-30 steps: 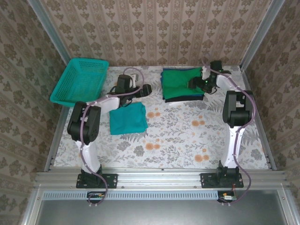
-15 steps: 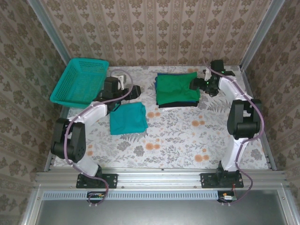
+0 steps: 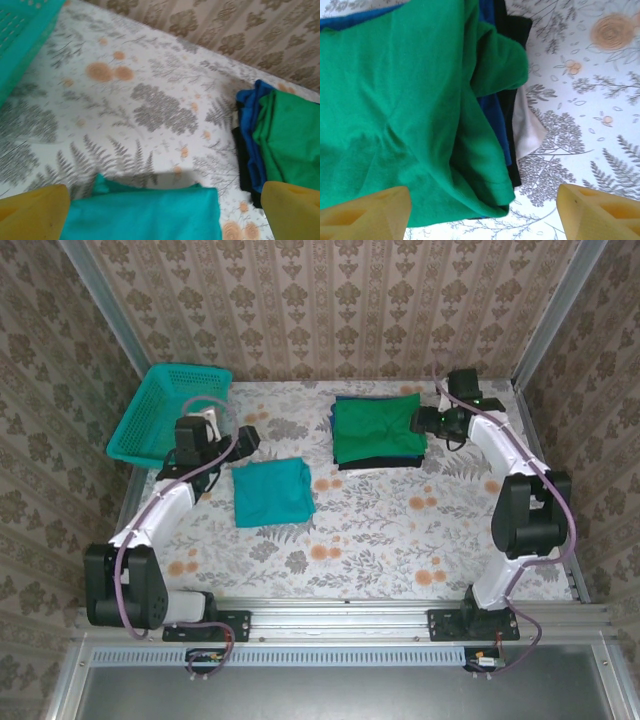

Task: Fold and stack the t-shirts

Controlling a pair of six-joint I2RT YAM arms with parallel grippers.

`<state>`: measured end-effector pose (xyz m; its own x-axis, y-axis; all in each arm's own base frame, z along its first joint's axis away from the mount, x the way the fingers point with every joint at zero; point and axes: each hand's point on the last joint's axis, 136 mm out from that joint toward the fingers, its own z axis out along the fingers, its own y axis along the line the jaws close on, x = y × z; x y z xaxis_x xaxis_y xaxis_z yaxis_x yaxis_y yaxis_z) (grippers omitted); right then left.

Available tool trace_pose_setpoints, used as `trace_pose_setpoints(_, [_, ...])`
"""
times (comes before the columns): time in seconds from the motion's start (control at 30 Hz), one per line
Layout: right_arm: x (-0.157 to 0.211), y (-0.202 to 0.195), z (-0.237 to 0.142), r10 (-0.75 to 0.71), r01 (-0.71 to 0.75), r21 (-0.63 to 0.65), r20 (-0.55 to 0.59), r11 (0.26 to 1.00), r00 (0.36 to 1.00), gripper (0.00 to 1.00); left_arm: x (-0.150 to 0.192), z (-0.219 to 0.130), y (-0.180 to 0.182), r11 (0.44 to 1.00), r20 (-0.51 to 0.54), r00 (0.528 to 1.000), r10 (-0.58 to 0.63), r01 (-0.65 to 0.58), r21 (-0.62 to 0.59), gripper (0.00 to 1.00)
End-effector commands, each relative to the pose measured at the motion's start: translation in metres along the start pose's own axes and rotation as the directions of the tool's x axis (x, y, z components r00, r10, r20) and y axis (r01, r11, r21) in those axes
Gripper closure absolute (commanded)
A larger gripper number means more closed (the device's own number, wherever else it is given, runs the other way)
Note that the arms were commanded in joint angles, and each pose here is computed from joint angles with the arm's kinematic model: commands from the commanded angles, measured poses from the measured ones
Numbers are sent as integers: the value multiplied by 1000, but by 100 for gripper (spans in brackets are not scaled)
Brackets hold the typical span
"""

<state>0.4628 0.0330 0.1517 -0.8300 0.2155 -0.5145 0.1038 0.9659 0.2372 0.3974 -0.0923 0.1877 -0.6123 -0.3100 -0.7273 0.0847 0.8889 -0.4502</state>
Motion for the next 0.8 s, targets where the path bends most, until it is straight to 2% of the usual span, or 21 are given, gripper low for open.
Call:
trace_pose_setpoints(0.0, [11,-17,29,23,-21,39,-52,999,998,22,28,-9,13,999,-66,997,-39,38,-17,0])
trace_pose_setpoints(0.1, [14,-31,38,64,-58,65,-79,996,995,24,46,-17,36,991,-99,994,-47,34,-130,0])
trace_pose_setpoints(0.23, [12,-31,35,71,-66,63,-65,996,995,24,62,-26,64,960,-145,987,-62,20,-280,0])
trace_pose_setpoints(0.33, [10,-30,32,71,-66,62,-68,996,995,25,72,-28,75,949,-160,984,-76,22,-316,0])
trace_pose_setpoints(0.53, [12,-43,11,71,-62,155,-54,986,996,26,89,-25,85,941,-198,976,-95,23,-339,0])
trace_pose_setpoints(0.63, [11,-25,-19,31,-33,152,14,988,999,27,98,-19,88,942,-233,966,-112,29,-335,0])
trace_pose_setpoints(0.77, [27,41,-61,-69,62,58,136,996,988,26,108,-9,86,950,-286,950,-128,35,-310,2])
